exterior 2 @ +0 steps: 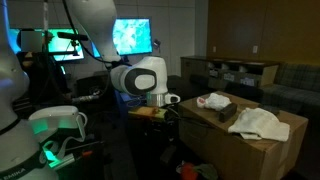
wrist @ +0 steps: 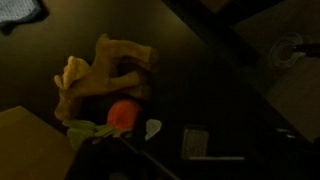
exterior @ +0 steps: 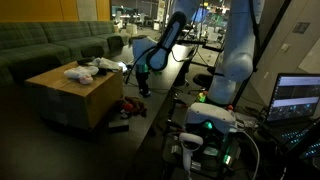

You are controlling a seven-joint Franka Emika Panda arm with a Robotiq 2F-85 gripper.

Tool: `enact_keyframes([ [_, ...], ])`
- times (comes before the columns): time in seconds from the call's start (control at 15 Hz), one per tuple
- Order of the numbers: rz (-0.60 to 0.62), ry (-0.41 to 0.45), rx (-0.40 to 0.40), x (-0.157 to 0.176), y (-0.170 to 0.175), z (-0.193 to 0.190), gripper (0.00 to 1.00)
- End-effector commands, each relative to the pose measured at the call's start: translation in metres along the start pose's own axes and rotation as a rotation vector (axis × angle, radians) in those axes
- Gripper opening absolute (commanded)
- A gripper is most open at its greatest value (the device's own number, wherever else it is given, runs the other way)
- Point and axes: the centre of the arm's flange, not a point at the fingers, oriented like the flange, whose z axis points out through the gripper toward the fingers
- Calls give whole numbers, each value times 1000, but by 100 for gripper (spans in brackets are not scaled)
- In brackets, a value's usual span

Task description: Switch between all the objects on the box and on the table

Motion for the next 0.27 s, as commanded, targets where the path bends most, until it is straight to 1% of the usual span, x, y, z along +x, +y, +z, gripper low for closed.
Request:
enact_keyframes([
  [0.0,26,14,37,-39,19,-83,100],
  [0.07,35,23,47,-47,28,-100,100],
  [0.13,31,5,38,-24,19,-53,100],
  [0.2,36,13,42,-31,24,-69,100],
])
